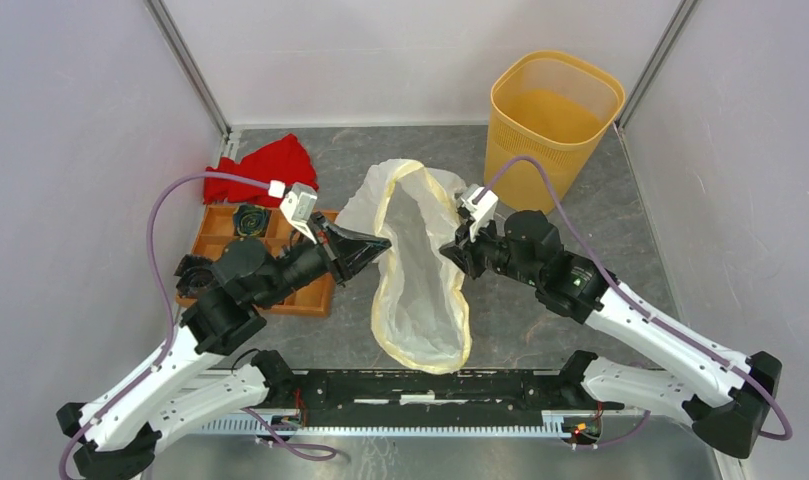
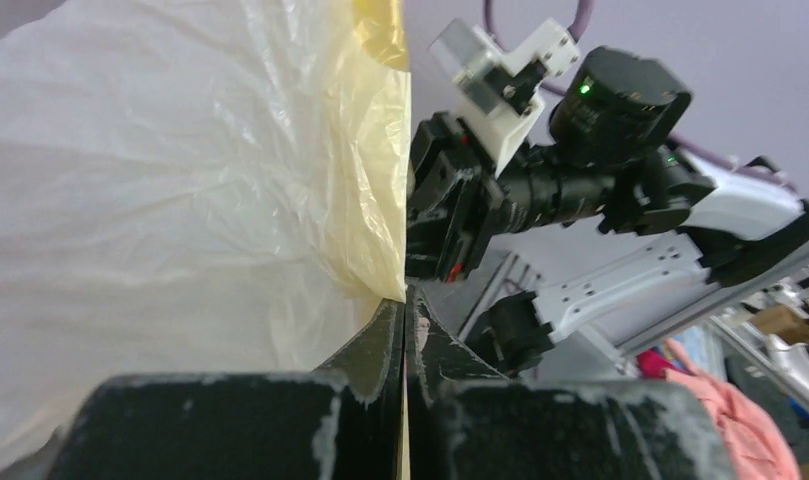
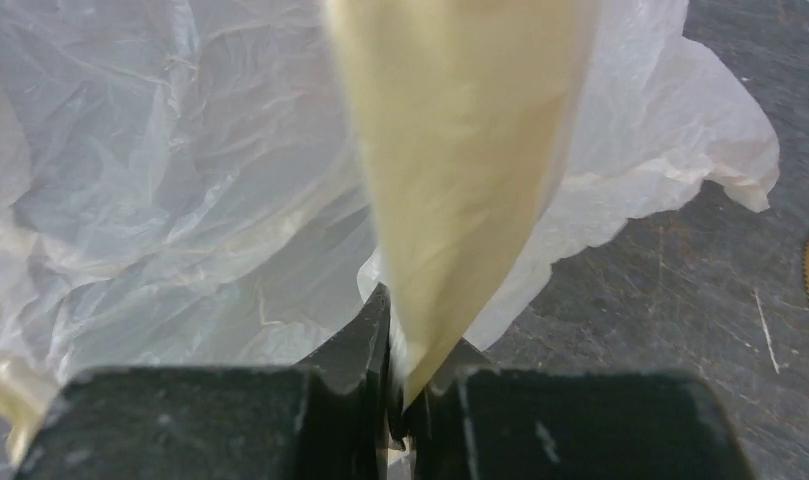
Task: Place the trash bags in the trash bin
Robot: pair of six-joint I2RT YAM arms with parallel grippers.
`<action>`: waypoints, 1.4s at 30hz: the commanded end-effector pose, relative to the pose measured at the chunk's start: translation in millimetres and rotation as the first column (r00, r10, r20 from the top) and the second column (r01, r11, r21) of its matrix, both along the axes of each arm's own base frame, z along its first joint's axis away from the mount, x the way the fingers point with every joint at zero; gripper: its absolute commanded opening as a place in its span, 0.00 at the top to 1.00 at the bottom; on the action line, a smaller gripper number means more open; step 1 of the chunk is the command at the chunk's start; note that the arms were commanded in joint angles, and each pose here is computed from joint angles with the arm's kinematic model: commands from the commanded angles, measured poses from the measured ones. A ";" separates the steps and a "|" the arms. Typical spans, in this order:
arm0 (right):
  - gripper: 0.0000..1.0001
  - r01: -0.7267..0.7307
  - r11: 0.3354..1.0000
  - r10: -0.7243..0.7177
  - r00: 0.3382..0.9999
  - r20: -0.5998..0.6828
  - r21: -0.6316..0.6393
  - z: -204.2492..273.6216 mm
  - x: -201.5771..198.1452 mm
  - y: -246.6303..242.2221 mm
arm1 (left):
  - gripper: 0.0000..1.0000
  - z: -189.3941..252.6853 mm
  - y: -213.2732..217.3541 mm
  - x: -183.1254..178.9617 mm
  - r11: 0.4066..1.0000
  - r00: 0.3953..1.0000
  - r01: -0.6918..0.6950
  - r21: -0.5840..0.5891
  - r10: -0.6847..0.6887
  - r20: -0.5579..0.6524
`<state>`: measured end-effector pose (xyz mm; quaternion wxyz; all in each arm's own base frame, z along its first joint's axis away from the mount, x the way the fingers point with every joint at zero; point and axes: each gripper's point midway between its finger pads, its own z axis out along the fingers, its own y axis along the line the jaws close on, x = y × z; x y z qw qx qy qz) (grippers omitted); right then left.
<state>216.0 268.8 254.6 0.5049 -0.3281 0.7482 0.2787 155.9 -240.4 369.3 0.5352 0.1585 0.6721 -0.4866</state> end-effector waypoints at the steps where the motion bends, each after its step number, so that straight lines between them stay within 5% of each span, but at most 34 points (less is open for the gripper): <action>1: 0.85 -0.107 0.987 0.106 0.994 0.018 0.123 35.6 -19.5 13.2 | 0.98 46.7 -22.5 -5.6 0.980 0.994 0.105 -0.170 -0.100 0.040; 7: 0.52 -0.152 0.897 0.140 0.988 0.060 0.415 82.3 -36.0 22.5 | 0.98 51.8 -45.4 15.0 0.977 0.995 0.098 -0.187 -0.098 0.014; 13: 0.04 -0.171 0.875 0.171 0.984 0.041 0.453 93.2 -40.7 28.5 | 0.98 44.0 -54.0 35.5 0.981 0.999 0.035 -0.190 -0.041 -0.027; 18: 0.02 -0.143 0.865 0.159 0.987 0.007 0.480 89.6 -38.0 31.4 | 0.98 40.6 -59.1 46.0 0.981 0.999 0.008 -0.194 -0.015 -0.035; 23: 0.02 0.093 0.893 -0.077 0.996 -0.055 0.440 74.9 -4.1 23.4 | 0.98 39.0 -68.8 46.8 0.977 0.998 0.035 -0.208 -0.046 -0.051; 27: 0.21 0.191 0.911 -0.189 0.981 -0.041 0.365 58.8 12.7 26.9 | 0.98 42.8 -70.4 48.1 0.976 0.998 0.034 -0.216 -0.047 -0.051; 29: 0.65 0.202 0.917 -0.206 0.978 -0.025 0.343 55.5 17.1 27.4 | 0.98 46.1 -68.1 48.4 0.978 0.999 0.027 -0.208 -0.036 -0.040; 31: 0.95 0.262 0.904 -0.272 0.962 -0.019 0.337 56.5 24.7 17.8 | 0.97 49.3 -62.4 49.6 0.984 1.000 0.005 -0.177 -0.009 -0.019; 33: 0.99 0.283 0.900 -0.306 0.952 0.017 0.331 68.6 30.3 8.8 | 0.79 49.8 -52.8 51.9 0.993 0.999 -0.033 -0.111 0.035 0.019; 35: 1.00 0.288 0.908 -0.311 0.950 0.031 0.305 80.7 37.2 0.9 | 0.45 46.8 -35.9 55.3 0.994 0.993 -0.101 -0.033 0.103 0.055; 37: 1.00 0.233 0.930 -0.245 0.969 0.007 0.285 88.7 45.1 -1.3 | 0.21 40.2 -9.8 62.0 0.976 0.973 -0.215 0.039 0.211 0.091; 39: 1.00 0.162 0.942 -0.160 0.987 -0.029 0.294 95.8 50.6 -3.9 | 0.08 32.7 15.0 64.2 0.948 0.948 -0.306 0.083 0.295 0.120; 42: 1.00 0.049 0.947 -0.037 0.998 -0.043 0.317 114.0 43.4 -2.1 | 0.03 22.7 34.4 57.7 0.932 0.934 -0.341 0.125 0.320 0.160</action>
